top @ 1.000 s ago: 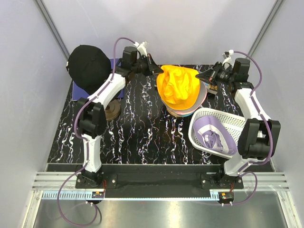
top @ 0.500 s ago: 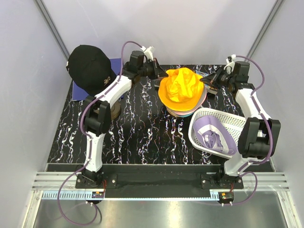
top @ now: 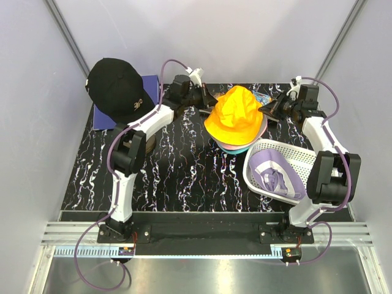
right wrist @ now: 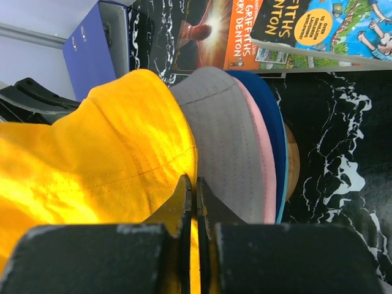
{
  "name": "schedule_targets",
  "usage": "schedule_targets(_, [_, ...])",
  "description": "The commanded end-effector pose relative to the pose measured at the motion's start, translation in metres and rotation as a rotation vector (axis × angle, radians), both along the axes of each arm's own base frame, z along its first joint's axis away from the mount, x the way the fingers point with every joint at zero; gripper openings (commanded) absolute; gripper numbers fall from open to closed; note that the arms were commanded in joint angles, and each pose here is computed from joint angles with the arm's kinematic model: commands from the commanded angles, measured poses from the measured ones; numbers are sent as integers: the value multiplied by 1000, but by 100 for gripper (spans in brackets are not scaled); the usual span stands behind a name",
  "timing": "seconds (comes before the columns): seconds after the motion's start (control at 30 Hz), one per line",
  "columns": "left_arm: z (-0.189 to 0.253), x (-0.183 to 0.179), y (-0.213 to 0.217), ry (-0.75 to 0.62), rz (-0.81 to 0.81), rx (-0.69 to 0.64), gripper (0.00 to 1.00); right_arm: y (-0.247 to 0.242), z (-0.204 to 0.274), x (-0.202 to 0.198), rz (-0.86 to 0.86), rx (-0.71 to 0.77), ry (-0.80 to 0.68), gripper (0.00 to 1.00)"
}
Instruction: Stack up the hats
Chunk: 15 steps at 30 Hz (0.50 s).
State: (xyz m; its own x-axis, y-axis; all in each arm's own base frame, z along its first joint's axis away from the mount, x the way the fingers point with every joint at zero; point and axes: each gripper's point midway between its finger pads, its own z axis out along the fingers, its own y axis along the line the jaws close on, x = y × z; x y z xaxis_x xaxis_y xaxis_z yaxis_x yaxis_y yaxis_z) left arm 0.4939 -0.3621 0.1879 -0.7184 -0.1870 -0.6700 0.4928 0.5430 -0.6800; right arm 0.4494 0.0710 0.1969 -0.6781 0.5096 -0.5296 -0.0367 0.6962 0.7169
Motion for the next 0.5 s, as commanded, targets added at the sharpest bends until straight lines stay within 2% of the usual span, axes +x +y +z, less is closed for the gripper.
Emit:
schedule_targets(0.0, [-66, -1, 31, 84, 81, 171, 0, -38, -44, -13, -115, -155, 115, 0])
schedule_targets(0.27, [-78, 1, 37, 78, 118, 213, 0, -46, -56, -26, -133, -212, 148, 0])
schedule_targets(0.43, [-24, 16, 33, 6, 155, 148, 0, -45, -40, -23, -139, -205, 112, 0])
schedule_targets(0.47, [-7, 19, 34, -13, 169, 132, 4, -44, -34, -22, -136, -203, 96, 0])
